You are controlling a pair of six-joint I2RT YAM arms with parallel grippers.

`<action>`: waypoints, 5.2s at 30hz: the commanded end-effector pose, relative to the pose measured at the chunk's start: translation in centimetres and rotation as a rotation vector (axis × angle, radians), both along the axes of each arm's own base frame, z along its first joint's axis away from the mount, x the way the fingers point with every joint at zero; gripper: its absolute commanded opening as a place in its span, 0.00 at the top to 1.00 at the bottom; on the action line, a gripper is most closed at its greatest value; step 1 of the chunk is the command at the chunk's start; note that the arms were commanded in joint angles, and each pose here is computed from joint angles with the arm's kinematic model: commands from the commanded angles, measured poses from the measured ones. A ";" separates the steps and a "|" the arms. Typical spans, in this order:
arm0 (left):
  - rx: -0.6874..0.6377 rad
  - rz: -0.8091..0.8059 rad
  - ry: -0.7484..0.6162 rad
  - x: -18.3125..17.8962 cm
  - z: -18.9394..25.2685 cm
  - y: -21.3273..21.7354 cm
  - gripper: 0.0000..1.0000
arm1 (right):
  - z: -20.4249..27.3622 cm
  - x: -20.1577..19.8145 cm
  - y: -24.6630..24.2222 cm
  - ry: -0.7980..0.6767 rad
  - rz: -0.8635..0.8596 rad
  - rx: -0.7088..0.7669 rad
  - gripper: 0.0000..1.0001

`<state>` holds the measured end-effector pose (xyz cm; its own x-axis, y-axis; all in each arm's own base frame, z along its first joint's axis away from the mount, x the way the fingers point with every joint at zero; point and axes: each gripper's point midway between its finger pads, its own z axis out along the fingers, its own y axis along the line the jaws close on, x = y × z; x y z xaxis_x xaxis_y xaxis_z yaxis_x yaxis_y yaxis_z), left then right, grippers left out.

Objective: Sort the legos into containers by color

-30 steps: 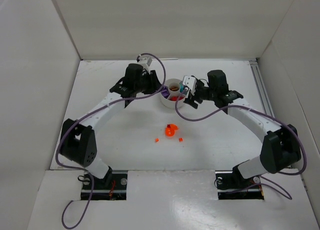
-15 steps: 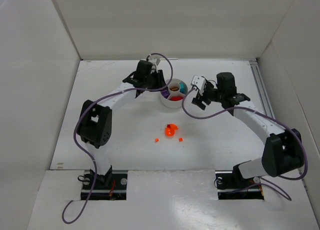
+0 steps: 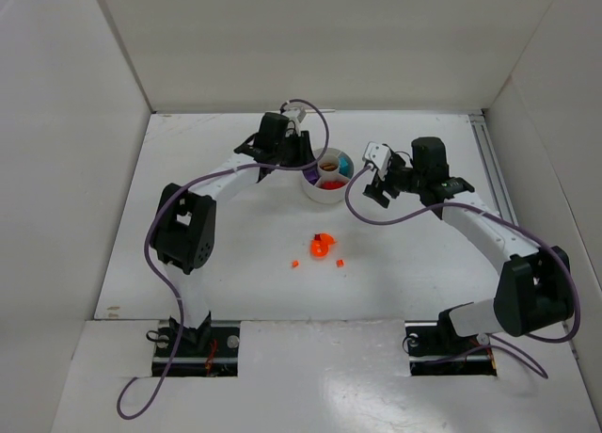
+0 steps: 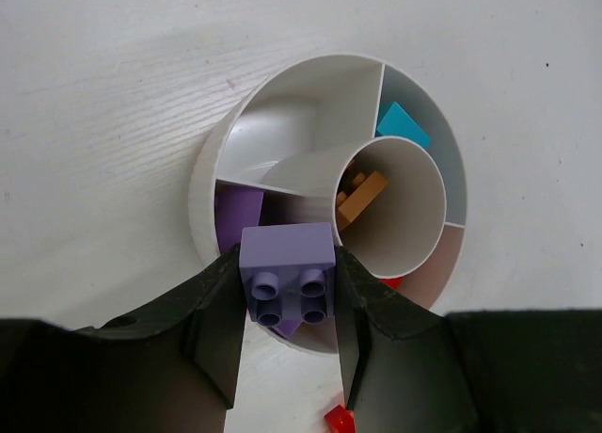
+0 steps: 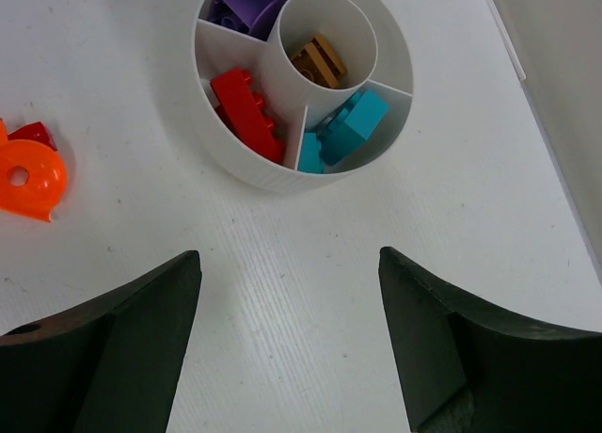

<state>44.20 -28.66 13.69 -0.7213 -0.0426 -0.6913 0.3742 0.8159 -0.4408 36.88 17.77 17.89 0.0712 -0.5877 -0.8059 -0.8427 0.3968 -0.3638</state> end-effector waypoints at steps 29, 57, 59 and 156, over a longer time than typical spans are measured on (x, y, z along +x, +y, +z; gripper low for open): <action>-0.003 -0.012 -0.183 1.5 3.1 0.4 0.42 | 1.3 0.0 0.8 -0.045 0.061 0.035 0.19; 0.064 0.097 -0.352 2.3 10.4 2.9 0.22 | 1.4 -0.1 0.9 -0.050 0.074 0.036 0.19; 0.062 0.088 -0.346 1.4 10.4 3.2 0.13 | 1.3 -0.5 1.3 -0.060 0.088 0.010 0.19; -0.093 0.352 -0.053 -14.5 3.6 11.1 0.00 | 8.0 11.5 16.7 0.170 0.172 0.721 1.00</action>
<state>28.40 -16.75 14.04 -0.6674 -0.3346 -0.6653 0.0426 0.8748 -0.4826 47.62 34.43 24.09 -0.0670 -0.0082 -0.9977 -0.9374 0.3429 0.0601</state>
